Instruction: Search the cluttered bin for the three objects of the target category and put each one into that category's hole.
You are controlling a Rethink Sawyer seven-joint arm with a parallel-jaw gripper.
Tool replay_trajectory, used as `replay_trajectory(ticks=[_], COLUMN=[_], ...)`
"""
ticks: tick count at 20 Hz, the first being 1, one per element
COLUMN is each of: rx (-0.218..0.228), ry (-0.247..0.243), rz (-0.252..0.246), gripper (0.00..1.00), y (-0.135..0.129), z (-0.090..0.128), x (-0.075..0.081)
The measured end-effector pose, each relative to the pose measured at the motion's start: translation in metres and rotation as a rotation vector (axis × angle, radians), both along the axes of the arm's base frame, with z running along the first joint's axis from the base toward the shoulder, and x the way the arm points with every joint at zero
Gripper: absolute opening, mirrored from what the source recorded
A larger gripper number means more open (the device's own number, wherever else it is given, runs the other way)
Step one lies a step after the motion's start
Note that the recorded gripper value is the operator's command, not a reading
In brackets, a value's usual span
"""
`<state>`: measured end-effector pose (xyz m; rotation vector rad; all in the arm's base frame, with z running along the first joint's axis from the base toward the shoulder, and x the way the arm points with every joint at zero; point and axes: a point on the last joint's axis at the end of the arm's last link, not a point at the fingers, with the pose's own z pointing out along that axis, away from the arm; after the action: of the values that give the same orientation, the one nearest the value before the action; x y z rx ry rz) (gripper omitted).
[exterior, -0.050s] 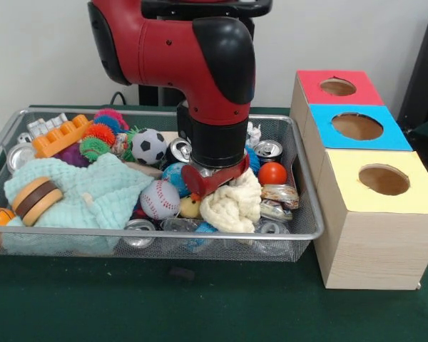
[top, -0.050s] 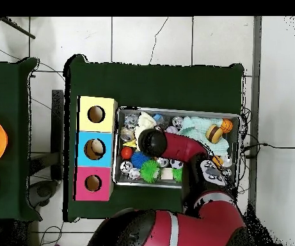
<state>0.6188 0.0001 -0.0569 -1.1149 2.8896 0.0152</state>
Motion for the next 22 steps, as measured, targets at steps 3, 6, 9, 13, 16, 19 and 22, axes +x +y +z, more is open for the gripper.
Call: replay_trajectory(ticks=[3, 6, 9, 13, 16, 19, 22], rx=[0.003, 0.003, 0.0, -0.004, -0.001, -0.002, -0.004], ry=[-0.014, -0.028, -0.054, -0.073, -0.069, -0.07, -0.072], rz=[-0.025, -0.038, -0.046, -0.057, -0.064, -0.069, -0.075], gripper=[0.0, 0.0, 1.0, 1.0, 1.0, 1.0, 1.0], y=[0.002, 0.004, 0.006, 0.002, 0.003, 0.004, 0.005], z=[0.003, 0.003, 0.002, 0.002, 0.002, 0.004, 0.006], x=[-0.005, -0.008, -0.013, -0.014, -0.016, -0.015, -0.013])
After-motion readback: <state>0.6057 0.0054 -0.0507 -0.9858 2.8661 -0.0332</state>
